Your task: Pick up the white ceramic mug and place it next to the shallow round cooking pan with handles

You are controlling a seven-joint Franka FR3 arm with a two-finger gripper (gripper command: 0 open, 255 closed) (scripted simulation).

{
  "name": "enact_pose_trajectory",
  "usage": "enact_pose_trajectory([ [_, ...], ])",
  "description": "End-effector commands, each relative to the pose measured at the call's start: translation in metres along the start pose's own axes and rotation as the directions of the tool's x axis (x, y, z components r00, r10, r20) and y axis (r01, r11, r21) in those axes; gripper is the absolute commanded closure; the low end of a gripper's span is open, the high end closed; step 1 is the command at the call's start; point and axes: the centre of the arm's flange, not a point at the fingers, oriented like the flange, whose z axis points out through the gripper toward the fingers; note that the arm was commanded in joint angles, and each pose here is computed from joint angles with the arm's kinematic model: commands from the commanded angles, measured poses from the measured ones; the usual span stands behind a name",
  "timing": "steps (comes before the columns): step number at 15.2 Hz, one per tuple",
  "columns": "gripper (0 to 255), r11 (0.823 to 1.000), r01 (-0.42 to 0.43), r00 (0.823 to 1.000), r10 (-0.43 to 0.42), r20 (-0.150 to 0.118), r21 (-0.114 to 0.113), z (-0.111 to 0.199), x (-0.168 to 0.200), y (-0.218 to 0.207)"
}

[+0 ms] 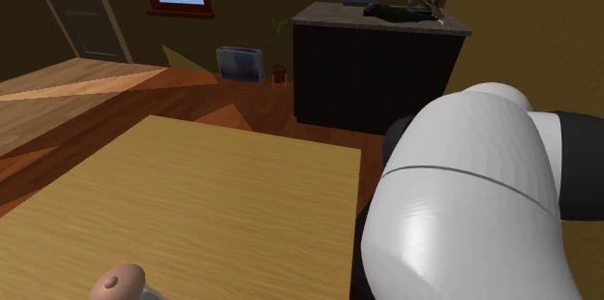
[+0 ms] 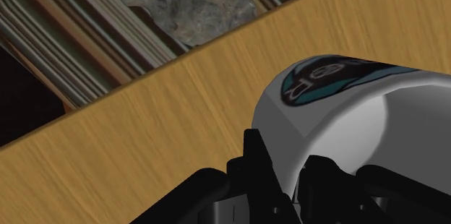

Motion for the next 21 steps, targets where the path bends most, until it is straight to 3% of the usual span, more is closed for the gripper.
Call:
enact_pose_trajectory([
  [1,255,1.000,0.000,1.000,0.000,0.000,0.001,0.011,0.001,0.000],
  [3,255,1.000,0.000,1.000,0.000,0.000,0.001,0.023,0.002,0.001],
  [11,255,1.000,0.000,1.000,0.000,0.000,0.001,0.023,0.002,0.001],
  [12,0,1.000,0.000,1.000,0.000,0.000,0.001,0.023,0.002,0.001],
  [17,0,1.000,0.000,1.000,0.000,0.000,0.001,0.023,0.002,0.001],
  [21,0,1.000,0.000,1.000,0.000,0.000,0.001,-0.027,0.002,0.001],
])
